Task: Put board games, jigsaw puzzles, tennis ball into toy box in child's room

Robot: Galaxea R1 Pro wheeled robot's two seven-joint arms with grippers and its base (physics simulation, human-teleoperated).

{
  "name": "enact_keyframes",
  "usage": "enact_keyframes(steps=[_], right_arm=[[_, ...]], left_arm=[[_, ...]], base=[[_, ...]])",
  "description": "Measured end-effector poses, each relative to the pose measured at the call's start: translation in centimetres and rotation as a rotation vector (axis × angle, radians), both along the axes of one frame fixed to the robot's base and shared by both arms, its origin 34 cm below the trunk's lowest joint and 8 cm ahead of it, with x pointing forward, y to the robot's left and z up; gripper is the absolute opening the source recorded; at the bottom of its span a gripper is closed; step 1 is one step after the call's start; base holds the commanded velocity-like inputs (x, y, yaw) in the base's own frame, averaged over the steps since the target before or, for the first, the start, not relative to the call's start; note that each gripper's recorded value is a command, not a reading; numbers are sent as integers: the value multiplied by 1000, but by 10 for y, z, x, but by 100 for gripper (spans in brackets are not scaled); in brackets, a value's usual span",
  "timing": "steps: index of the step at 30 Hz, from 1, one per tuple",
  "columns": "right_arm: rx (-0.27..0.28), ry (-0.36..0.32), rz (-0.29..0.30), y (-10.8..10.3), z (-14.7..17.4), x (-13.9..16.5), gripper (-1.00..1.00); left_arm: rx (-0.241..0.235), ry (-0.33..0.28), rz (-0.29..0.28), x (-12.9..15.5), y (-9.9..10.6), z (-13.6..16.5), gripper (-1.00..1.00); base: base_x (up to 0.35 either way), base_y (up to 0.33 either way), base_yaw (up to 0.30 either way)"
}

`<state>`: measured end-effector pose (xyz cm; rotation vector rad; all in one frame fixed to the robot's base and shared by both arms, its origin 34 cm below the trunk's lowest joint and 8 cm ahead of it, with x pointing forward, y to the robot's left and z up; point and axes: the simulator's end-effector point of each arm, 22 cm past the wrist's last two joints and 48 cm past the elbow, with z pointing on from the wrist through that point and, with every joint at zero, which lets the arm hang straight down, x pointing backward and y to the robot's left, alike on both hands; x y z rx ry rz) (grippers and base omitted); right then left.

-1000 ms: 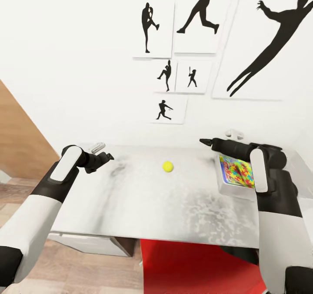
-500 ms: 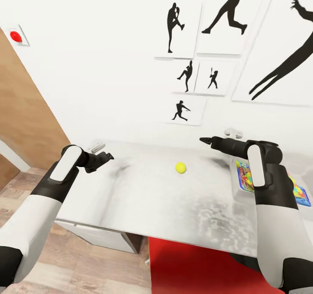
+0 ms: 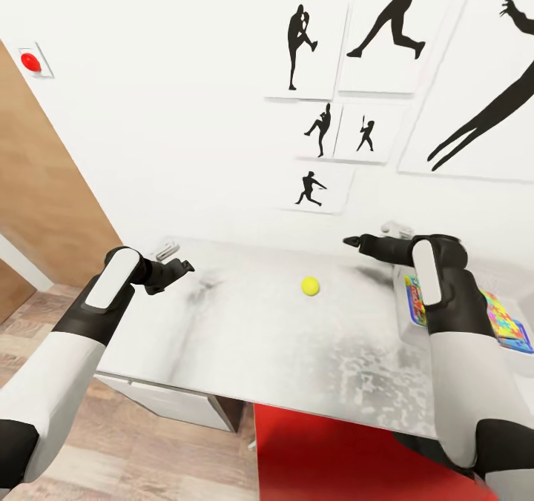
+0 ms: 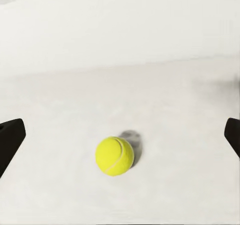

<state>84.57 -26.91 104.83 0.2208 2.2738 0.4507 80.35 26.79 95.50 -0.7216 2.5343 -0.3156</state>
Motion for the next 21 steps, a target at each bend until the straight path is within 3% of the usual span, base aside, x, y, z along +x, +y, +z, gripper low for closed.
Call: enact_keyframes(steps=[2,10,21], right_arm=[[-13,59,-23,-5,-17,4,100],[-20,180,-57,-8,-58,13,100],[-8,232,-52,11,-76,18,100]], left_arm=[[0,0,0,0,0,0,100],[0,-3,-2,0,-1,1,100],[0,-15,-5,1,-1,5,100]], base=[[0,0,3],[0,0,1],[0,0,0]])
